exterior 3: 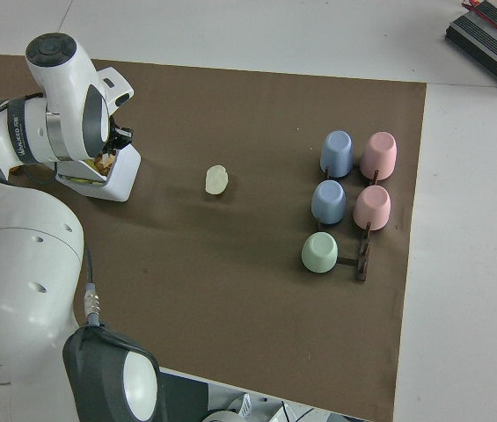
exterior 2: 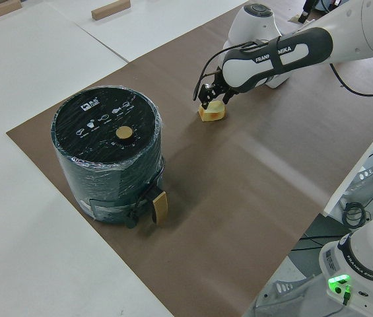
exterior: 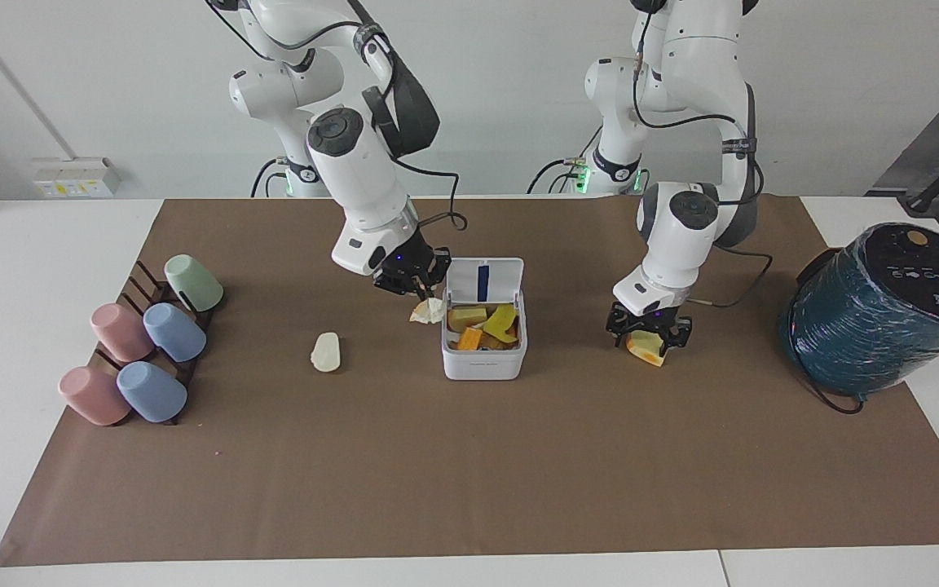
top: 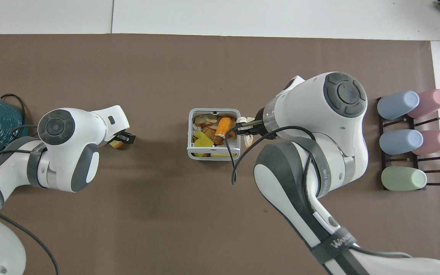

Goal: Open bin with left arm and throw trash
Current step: 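Drop bread in the bin with the right gripper while the left gripper lifts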

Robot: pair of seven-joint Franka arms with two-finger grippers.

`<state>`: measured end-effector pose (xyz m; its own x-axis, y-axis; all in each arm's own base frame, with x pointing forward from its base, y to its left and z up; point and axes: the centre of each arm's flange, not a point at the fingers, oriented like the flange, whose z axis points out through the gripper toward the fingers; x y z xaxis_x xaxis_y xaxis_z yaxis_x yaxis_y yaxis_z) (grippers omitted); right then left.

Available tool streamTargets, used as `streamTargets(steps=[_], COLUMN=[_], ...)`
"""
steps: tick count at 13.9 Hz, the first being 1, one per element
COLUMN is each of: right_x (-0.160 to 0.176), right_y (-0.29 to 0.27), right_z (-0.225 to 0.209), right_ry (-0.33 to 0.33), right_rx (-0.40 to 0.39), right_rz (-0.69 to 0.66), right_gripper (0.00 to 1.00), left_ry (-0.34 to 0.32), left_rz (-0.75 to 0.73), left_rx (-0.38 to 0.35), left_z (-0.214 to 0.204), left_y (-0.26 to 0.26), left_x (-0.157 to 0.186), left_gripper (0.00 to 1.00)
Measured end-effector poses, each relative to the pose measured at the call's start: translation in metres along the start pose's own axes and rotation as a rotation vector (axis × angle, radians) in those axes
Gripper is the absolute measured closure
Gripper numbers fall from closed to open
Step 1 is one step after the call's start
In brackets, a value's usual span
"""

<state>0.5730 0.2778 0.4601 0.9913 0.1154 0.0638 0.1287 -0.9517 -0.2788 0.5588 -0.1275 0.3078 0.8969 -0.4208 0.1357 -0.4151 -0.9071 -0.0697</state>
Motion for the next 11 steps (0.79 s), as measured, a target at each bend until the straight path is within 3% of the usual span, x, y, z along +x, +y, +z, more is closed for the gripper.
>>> streamTargets(steps=[5, 9, 11], right_x=[0.017, 0.01, 0.009], right_y=[-0.023, -0.045, -0.046], right_z=[0.016, 0.037, 0.04], right_ry=[-0.015, -0.047, -0.052], right_rx=[0.074, 0.072, 0.07], right_rz=[0.115, 0.111, 0.111], right_gripper=[0.88, 0.88, 0.7], left_ry=[-0.012, -0.019, -0.021], left_rz=[0.061, 0.059, 0.051], left_rx=[0.01, 0.011, 0.015], left_z=[0.0, -0.014, -0.037], left_y=[-0.005, -0.007, -0.012], left_x=[-0.002, 0.002, 0.013], left_gripper=[0.88, 0.9, 0.93])
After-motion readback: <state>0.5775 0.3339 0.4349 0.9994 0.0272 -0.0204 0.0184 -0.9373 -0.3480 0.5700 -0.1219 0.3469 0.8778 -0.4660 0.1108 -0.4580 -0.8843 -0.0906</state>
